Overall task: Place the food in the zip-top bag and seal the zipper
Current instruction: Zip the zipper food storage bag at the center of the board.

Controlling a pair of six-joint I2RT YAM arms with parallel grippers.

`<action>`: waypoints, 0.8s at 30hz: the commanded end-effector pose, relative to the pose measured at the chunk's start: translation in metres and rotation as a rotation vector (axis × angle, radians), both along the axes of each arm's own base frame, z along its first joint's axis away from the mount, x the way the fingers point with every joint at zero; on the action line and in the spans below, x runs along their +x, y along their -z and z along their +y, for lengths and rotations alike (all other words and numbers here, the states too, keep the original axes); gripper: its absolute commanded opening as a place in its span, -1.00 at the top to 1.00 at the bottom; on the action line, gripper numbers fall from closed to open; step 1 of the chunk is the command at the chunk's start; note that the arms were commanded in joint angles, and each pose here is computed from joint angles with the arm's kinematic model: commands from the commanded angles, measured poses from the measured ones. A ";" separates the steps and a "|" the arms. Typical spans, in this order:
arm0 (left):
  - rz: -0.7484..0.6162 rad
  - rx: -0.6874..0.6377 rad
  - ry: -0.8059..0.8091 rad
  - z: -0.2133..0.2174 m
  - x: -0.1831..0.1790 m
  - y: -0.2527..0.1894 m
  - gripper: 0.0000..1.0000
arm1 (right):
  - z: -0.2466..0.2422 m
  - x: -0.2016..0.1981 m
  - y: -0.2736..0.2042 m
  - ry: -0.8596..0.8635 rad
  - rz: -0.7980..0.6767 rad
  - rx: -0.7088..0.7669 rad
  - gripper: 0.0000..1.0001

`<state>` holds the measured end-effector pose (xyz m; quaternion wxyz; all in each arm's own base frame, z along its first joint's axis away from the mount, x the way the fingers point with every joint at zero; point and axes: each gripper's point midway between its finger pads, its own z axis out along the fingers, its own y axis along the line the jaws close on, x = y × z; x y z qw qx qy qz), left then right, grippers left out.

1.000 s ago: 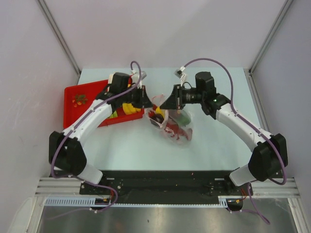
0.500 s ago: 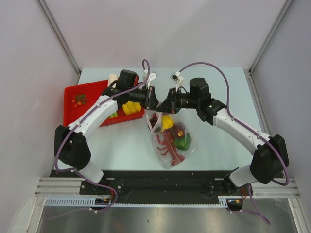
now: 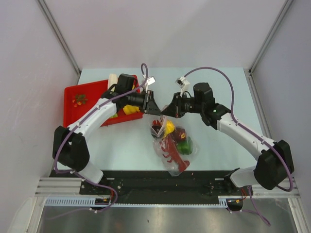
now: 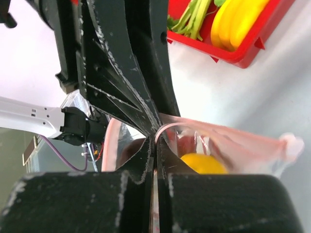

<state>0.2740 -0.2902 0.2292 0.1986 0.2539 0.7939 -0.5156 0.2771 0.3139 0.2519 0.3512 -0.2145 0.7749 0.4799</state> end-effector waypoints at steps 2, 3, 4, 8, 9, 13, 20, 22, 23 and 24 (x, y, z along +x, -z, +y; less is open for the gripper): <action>-0.007 -0.137 0.101 -0.005 -0.023 -0.032 0.01 | -0.009 0.004 -0.008 0.038 -0.062 0.011 1.00; 0.004 -0.142 0.111 -0.004 -0.026 -0.031 -0.10 | -0.010 0.006 -0.009 0.044 -0.064 0.016 1.00; 0.010 -0.146 0.113 -0.004 -0.028 -0.030 -0.18 | -0.010 0.006 -0.010 0.047 -0.067 0.021 1.00; 0.033 -0.159 0.138 -0.008 -0.035 -0.027 -0.44 | -0.009 0.006 -0.006 0.054 -0.053 0.025 1.00; 0.040 -0.158 0.143 -0.008 -0.038 -0.023 -0.45 | -0.006 0.008 -0.011 0.052 -0.074 0.043 1.00; 0.055 -0.157 0.151 -0.008 -0.043 -0.012 -0.50 | -0.006 0.009 -0.002 0.048 -0.068 0.024 1.00; -0.024 -0.055 -0.071 0.022 0.001 0.019 -0.47 | -0.007 0.013 0.014 0.059 -0.059 -0.014 1.00; -0.100 -0.011 -0.152 0.035 0.017 0.018 -0.49 | -0.006 0.011 0.014 0.049 -0.052 -0.010 1.00; -0.137 0.024 -0.181 0.040 0.024 0.022 -0.50 | -0.006 0.009 0.013 0.039 -0.053 -0.004 1.00; -0.147 0.071 -0.237 0.051 0.035 0.029 -0.50 | -0.005 0.007 0.011 0.027 -0.054 0.001 1.00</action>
